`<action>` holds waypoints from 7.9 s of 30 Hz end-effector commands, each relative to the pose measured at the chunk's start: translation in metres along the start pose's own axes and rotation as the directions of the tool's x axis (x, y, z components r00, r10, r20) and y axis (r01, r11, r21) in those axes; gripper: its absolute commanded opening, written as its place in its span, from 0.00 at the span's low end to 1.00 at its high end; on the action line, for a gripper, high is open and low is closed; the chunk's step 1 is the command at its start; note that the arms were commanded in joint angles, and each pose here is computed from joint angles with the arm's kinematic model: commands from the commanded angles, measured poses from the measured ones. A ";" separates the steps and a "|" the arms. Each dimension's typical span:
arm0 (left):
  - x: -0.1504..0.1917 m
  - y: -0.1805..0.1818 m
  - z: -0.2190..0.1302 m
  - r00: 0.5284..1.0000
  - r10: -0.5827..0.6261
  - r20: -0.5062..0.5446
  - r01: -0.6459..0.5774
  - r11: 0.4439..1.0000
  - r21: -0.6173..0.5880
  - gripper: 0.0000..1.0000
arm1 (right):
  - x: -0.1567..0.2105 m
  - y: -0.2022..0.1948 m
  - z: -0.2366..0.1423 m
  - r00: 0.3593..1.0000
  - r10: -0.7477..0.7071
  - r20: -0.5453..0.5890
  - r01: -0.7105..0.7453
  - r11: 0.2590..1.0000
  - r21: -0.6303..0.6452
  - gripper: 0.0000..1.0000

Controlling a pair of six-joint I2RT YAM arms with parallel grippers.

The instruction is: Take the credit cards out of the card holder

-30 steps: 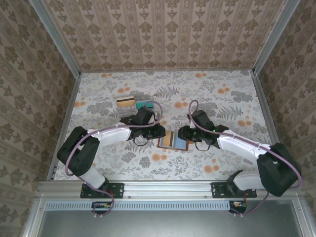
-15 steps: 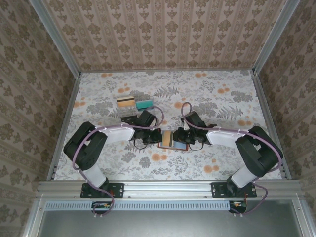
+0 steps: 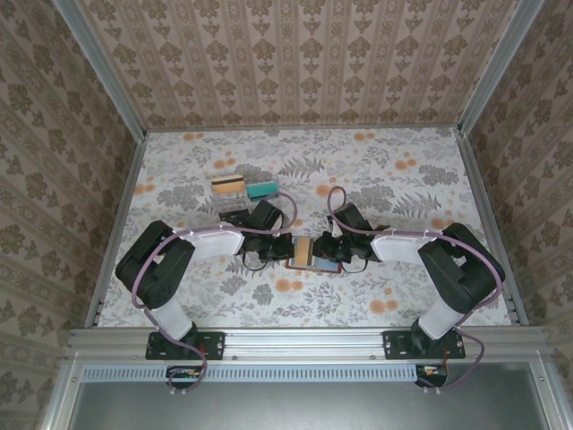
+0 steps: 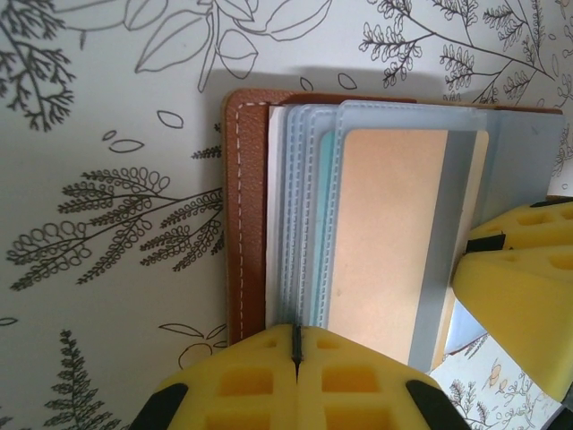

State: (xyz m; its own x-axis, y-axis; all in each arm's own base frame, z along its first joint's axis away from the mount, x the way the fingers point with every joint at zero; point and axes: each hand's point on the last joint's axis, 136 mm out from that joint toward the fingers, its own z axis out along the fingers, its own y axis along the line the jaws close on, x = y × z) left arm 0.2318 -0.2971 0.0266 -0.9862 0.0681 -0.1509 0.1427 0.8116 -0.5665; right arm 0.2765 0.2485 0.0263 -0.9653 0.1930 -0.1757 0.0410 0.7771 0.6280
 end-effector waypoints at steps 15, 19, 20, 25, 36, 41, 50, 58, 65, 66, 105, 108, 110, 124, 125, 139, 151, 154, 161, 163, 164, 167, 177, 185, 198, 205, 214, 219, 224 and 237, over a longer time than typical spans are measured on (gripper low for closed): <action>0.008 0.019 0.005 0.998 -0.050 -0.033 0.048 0.996 -0.070 0.00 | -0.002 -0.019 -0.018 0.999 0.054 0.007 -0.054 0.998 -0.016 0.00; 0.007 0.017 0.006 0.998 -0.049 -0.034 0.047 0.997 -0.063 0.00 | -0.002 -0.016 -0.021 0.999 0.038 0.002 -0.037 0.999 -0.039 0.00; 0.008 0.016 0.006 0.998 -0.046 -0.036 0.043 0.997 -0.061 0.00 | -0.003 -0.013 -0.020 0.999 0.037 0.002 -0.037 0.998 -0.054 0.05; 0.008 0.014 0.008 0.998 -0.035 -0.046 0.032 0.998 -0.057 0.00 | -0.010 -0.002 -0.011 0.999 0.047 0.000 -0.046 0.992 -0.113 0.39; 0.009 0.013 0.006 0.998 -0.034 -0.045 0.031 0.998 -0.056 0.00 | -0.006 -0.013 -0.007 0.998 0.058 -0.003 -0.058 0.996 -0.068 0.13; 0.008 0.015 0.005 0.998 -0.033 -0.045 0.030 0.998 -0.064 0.00 | -0.003 -0.032 -0.020 0.997 0.082 0.009 -0.081 0.996 -0.047 0.09; -0.003 0.003 -0.006 1.000 -0.022 -0.013 0.022 1.000 -0.022 0.00 | -0.007 -0.030 -0.056 0.997 0.051 0.060 -0.046 0.996 -0.078 0.05; -0.037 -0.035 -0.044 0.995 -0.016 0.096 0.006 0.995 0.098 0.40 | -0.024 0.002 -0.094 0.990 -0.007 0.139 0.028 0.989 -0.145 0.03; -0.073 -0.095 -0.090 0.973 -0.064 0.222 -0.024 0.927 0.374 0.68 | -0.050 0.058 -0.124 0.979 -0.040 0.201 0.101 0.947 -0.305 0.00; -0.076 -0.102 -0.095 0.971 -0.081 0.226 -0.021 0.908 0.418 0.68 | -0.053 0.067 -0.128 0.977 -0.041 0.211 0.111 0.936 -0.333 0.00; -0.075 -0.084 -0.145 0.954 0.059 0.293 -0.158 0.932 0.326 0.00 | -0.069 0.078 -0.136 0.968 -0.049 0.246 0.135 0.929 -0.344 0.98; -0.077 -0.057 -0.166 0.918 0.229 0.323 -0.262 0.963 0.061 0.00 | -0.068 0.074 -0.140 0.963 -0.060 0.262 0.144 0.939 -0.312 1.00; -0.083 -0.038 -0.181 0.883 0.329 0.335 -0.313 0.944 -0.101 0.00 | -0.068 0.073 -0.142 0.960 -0.065 0.272 0.149 0.943 -0.299 1.00; -0.105 0.027 -0.246 0.363 0.932 0.024 -0.622 0.261 -0.738 0.00 | -0.068 0.073 -0.156 0.943 -0.105 0.316 0.193 0.946 -0.260 1.00; -0.104 0.032 -0.242 0.339 0.941 -0.020 -0.656 0.221 -0.722 0.00 | -0.068 0.074 -0.155 0.943 -0.106 0.316 0.193 0.946 -0.260 1.00; -0.138 0.051 -0.214 -0.020 0.961 -0.278 -0.794 -0.184 -0.579 0.00 | -0.070 0.074 -0.157 0.939 -0.112 0.326 0.201 0.946 -0.256 1.00; -0.187 0.060 -0.192 -0.058 0.960 -0.274 -0.796 -0.210 -0.568 0.00 | -0.074 0.071 -0.151 0.946 -0.107 0.307 0.186 0.952 -0.244 1.00; -0.192 0.062 -0.189 -0.055 0.960 -0.275 -0.804 -0.206 -0.558 0.00 | -0.075 0.070 -0.149 0.947 -0.105 0.303 0.183 0.953 -0.242 1.00; -0.194 0.074 -0.179 -0.041 0.960 -0.278 -0.830 -0.188 -0.525 0.00 | -0.079 0.070 -0.145 0.950 -0.104 0.295 0.180 0.953 -0.244 1.00; -0.193 0.077 -0.176 -0.035 0.961 -0.275 -0.839 -0.177 -0.515 0.00 | -0.080 0.070 -0.144 0.950 -0.103 0.294 0.179 0.953 -0.243 1.00; -0.193 0.080 -0.174 -0.031 0.960 -0.277 -0.839 -0.175 -0.515 0.00 | -0.081 0.069 -0.143 0.951 -0.102 0.291 0.176 0.954 -0.243 1.00; -0.192 0.083 -0.173 -0.022 0.962 -0.271 -0.843 -0.164 -0.513 0.00 | -0.081 0.069 -0.141 0.952 -0.099 0.288 0.173 0.954 -0.244 1.00; -0.193 0.090 -0.170 -0.007 0.962 -0.273 -0.851 -0.149 -0.504 0.00 | -0.083 0.068 -0.138 0.955 -0.091 0.281 0.165 0.954 -0.250 1.00; -0.201 0.094 -0.168 0.027 0.960 -0.277 -0.849 -0.125 -0.514 0.20 | -0.081 0.067 -0.138 0.956 -0.090 0.280 0.163 0.954 -0.252 1.00; -0.229 0.087 -0.190 0.085 0.963 -0.255 -0.791 -0.091 -0.605 0.33 | -0.081 0.066 -0.135 0.958 -0.083 0.276 0.156 0.954 -0.255 1.00; -0.235 0.084 -0.196 0.114 0.967 -0.227 -0.770 -0.058 -0.636 0.40 | -0.080 0.065 -0.136 0.958 -0.078 0.275 0.152 0.954 -0.258 1.00; -0.238 0.058 -0.235 0.192 0.979 -0.066 -0.676 0.084 -0.732 0.57 | -0.077 0.062 -0.136 0.958 -0.077 0.275 0.149 0.957 -0.251 1.00; -0.234 0.040 -0.272 0.264 0.959 0.106 -0.563 0.243 -0.790 1.00 | -0.075 0.058 -0.135 0.957 -0.090 0.276 0.154 0.964 -0.219 1.00; -0.231 0.049 -0.327 0.414 0.821 0.393 -0.279 0.525 -0.804 1.00 | -0.070 0.056 -0.134 0.955 -0.110 0.277 0.165 0.969 -0.185 1.00; -0.152 0.065 -0.302 0.687 0.244 0.684 -0.025 0.949 -0.314 0.90 | -0.041 0.034 -0.105 0.960 -0.190 0.207 0.194 0.981 0.002 0.97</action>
State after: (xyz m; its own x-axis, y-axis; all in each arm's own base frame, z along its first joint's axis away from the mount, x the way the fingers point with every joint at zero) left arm 0.3868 -0.0608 0.2743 -0.5062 0.0260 -0.8620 0.1647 0.9841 -0.0670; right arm 0.2960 0.2150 0.1538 -0.8768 0.1876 -0.4427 -0.1752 0.7328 0.6575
